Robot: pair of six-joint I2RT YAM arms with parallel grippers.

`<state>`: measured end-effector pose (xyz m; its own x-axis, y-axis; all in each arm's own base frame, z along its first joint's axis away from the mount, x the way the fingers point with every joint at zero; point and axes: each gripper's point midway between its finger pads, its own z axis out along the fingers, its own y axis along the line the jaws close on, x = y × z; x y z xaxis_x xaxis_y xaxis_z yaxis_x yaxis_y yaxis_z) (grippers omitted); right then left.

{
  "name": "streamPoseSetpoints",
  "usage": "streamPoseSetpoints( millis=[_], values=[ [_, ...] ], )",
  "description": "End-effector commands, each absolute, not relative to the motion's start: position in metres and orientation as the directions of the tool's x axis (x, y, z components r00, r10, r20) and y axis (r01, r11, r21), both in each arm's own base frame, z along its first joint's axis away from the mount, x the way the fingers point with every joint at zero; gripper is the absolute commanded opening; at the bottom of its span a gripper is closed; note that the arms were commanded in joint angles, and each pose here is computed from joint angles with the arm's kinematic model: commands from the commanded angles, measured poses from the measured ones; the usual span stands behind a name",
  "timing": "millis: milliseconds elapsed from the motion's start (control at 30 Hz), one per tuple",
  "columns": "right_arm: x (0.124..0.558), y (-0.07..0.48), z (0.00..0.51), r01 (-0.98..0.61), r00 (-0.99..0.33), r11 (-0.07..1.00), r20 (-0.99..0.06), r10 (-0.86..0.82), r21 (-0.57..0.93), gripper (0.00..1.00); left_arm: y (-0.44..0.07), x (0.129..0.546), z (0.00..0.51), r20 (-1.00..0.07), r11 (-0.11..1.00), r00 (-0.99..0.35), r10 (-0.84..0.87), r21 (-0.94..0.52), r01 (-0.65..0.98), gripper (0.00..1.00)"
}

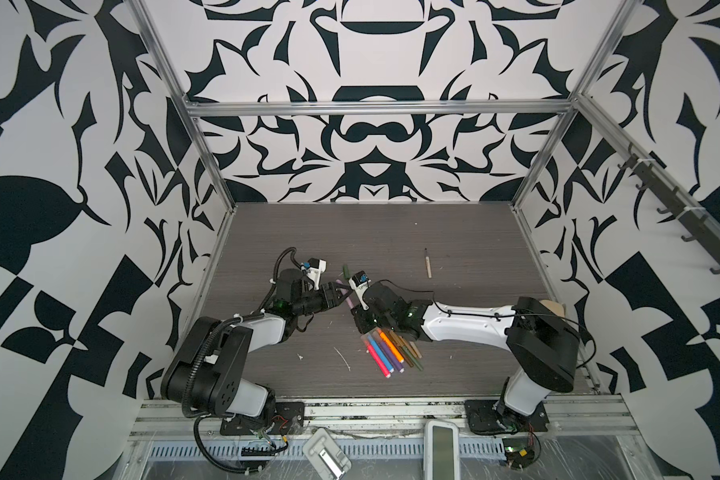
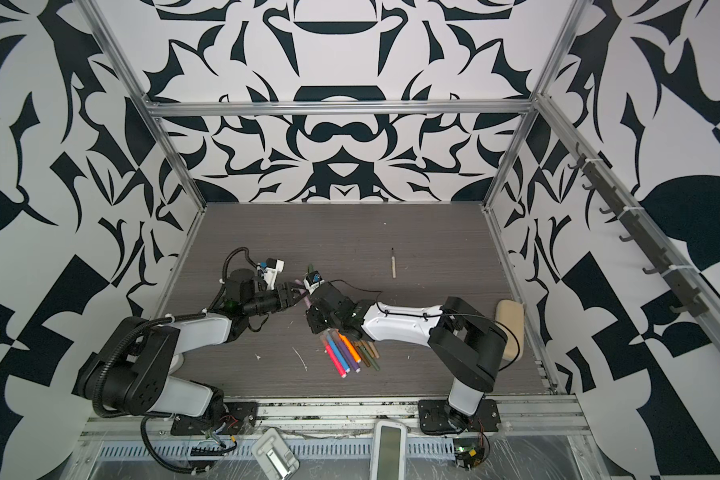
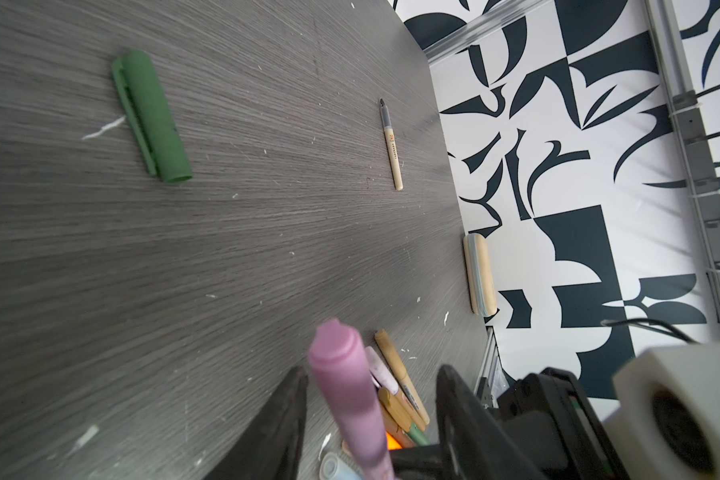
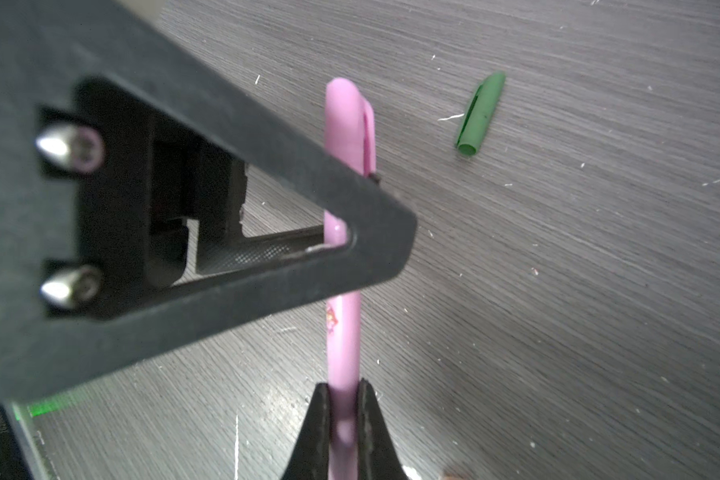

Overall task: Open the pen caps
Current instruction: 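Close the left gripper on the pink cap held by the right gripper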

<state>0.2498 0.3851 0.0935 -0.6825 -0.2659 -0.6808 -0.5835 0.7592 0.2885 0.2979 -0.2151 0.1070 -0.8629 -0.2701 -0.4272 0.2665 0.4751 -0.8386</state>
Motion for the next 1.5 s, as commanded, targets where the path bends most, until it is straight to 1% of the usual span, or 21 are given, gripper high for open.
streamPoseSetpoints(
  millis=[0,233,300,467,533,633,800,967,1267,1333,1400,1433,1467],
  values=[
    [0.246,0.386,0.104,-0.58,-0.681,0.753,-0.692,-0.238,0.312,0.0,-0.213,0.297,0.104,-0.421,0.476,-0.864,-0.275,-0.841,0.259,0.47],
    [0.244,0.382,0.1,-0.573,-0.688,0.759,-0.686,-0.239,0.309,0.0,-0.213,0.298,0.104,-0.417,0.475,-0.866,-0.276,-0.842,0.254,0.47],
    [0.244,0.382,0.1,-0.571,-0.688,0.759,-0.687,-0.234,0.313,0.0,-0.213,0.298,0.104,-0.417,0.473,-0.867,-0.275,-0.843,0.255,0.43],
    [0.246,0.385,0.105,-0.571,-0.686,0.76,-0.688,-0.234,0.31,0.0,-0.213,0.298,0.104,-0.416,0.472,-0.867,-0.274,-0.844,0.256,0.41],
    [0.246,0.386,0.107,-0.574,-0.684,0.757,-0.691,-0.233,0.313,0.0,-0.213,0.298,0.104,-0.415,0.472,-0.867,-0.274,-0.844,0.255,0.43],
    [0.245,0.389,0.108,-0.575,-0.688,0.75,-0.689,-0.227,0.328,0.0,-0.213,0.298,0.104,-0.415,0.473,-0.866,-0.277,-0.844,0.253,0.51],
    [0.239,0.391,0.106,-0.58,-0.695,0.738,-0.681,-0.228,0.345,0.0,-0.212,0.299,0.103,-0.414,0.477,-0.866,-0.279,-0.843,0.249,0.51],
    [0.236,0.394,0.106,-0.587,-0.694,0.729,-0.682,-0.229,0.352,0.0,-0.211,0.3,0.099,-0.403,0.488,-0.87,-0.284,-0.842,0.23,0.46],
    [0.241,0.389,0.105,-0.567,-0.691,0.756,-0.688,-0.222,0.326,0.0,-0.213,0.3,0.101,-0.405,0.478,-0.872,-0.276,-0.845,0.241,0.18],
    [0.243,0.387,0.104,-0.558,-0.692,0.769,-0.686,-0.224,0.311,0.0,-0.214,0.299,0.101,-0.405,0.474,-0.873,-0.273,-0.846,0.244,0.18],
    [0.246,0.387,0.105,-0.549,-0.693,0.779,-0.686,-0.223,0.302,0.0,-0.214,0.299,0.102,-0.406,0.471,-0.873,-0.272,-0.847,0.247,0.25],
    [0.246,0.387,0.105,-0.55,-0.692,0.78,-0.686,-0.225,0.299,0.0,-0.214,0.298,0.102,-0.407,0.469,-0.872,-0.271,-0.847,0.25,0.27],
    [0.246,0.387,0.105,-0.55,-0.692,0.78,-0.685,-0.226,0.298,0.0,-0.215,0.298,0.103,-0.408,0.465,-0.873,-0.268,-0.848,0.254,0.26]
  ],
)
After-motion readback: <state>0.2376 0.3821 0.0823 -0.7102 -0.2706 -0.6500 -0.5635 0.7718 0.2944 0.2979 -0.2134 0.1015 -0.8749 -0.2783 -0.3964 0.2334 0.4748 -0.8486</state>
